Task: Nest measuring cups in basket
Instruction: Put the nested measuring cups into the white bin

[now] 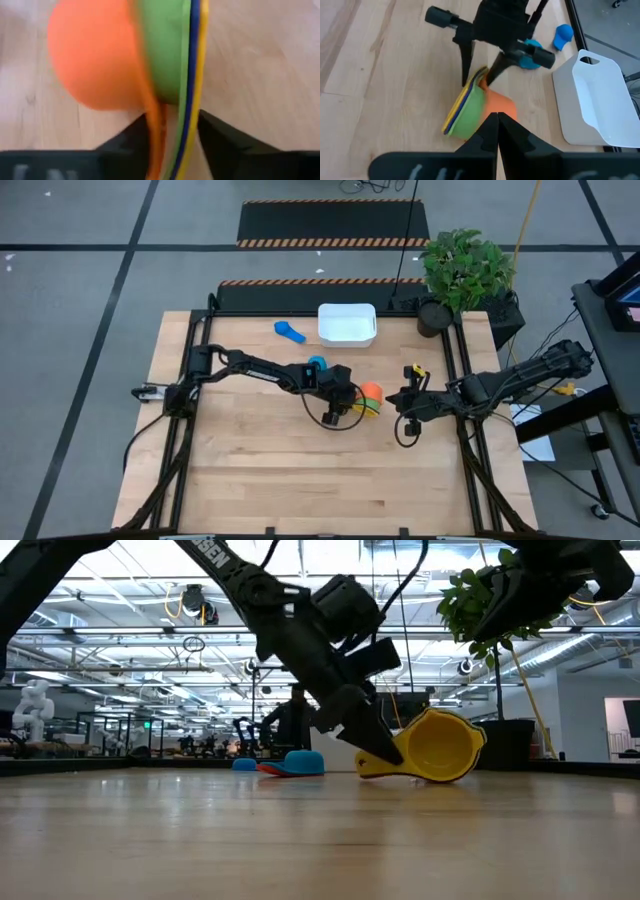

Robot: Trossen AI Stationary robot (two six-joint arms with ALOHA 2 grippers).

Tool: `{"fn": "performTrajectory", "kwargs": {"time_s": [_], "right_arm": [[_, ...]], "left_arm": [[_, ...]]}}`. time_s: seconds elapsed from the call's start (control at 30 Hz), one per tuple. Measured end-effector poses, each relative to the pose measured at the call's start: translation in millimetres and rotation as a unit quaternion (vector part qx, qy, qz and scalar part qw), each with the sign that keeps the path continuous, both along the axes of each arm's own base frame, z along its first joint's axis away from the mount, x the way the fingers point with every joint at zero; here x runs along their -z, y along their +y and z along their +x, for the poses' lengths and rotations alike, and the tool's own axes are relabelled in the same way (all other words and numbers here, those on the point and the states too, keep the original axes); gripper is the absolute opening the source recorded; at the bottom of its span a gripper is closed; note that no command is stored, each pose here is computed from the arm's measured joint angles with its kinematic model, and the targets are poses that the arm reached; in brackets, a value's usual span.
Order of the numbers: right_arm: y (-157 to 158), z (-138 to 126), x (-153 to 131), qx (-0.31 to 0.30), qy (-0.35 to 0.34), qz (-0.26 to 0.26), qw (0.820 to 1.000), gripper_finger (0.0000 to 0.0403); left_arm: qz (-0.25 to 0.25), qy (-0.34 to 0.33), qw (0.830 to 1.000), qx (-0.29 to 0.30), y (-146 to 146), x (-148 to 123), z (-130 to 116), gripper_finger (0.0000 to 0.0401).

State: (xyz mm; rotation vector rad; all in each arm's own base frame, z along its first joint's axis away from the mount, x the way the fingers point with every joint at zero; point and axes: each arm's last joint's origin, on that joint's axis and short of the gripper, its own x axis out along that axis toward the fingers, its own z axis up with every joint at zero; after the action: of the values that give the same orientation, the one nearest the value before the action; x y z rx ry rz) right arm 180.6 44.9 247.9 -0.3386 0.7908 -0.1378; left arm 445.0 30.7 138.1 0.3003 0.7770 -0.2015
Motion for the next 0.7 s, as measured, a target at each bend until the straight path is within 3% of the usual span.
{"fn": "performTrajectory", "kwargs": {"time_s": [0.13, 0.33, 0.47, 0.6, 0.7], "right_arm": [[0, -1, 0, 0.0, 0.004, -0.001, 1.0, 0.0], [-1, -2, 0, 0.001, 0.006, -0.002, 1.0, 0.0], [-1, -2, 0, 0.005, 0.003, 0.003, 1.0, 0.0], [0, -1, 0, 0.016, -0.005, 0.015, 1.0, 0.0], [0, 1, -2, 0.019, -0.021, 0.023, 0.999, 0.0]], "left_arm": [[0.031, 0.024, 0.999, -0.018, 3, -28, -7, 0.0038], [0.005, 0.001, 0.997, -0.071, 12, -81, -33, 0.0034], [0.016, -0.037, 0.995, -0.09, 9, -107, -57, 0.0034], [0.024, -0.12, 0.983, -0.134, 10, -117, -90, 0.0034], [0.003, -0.205, 0.966, -0.157, 9, -117, -118, 0.0034]]}}
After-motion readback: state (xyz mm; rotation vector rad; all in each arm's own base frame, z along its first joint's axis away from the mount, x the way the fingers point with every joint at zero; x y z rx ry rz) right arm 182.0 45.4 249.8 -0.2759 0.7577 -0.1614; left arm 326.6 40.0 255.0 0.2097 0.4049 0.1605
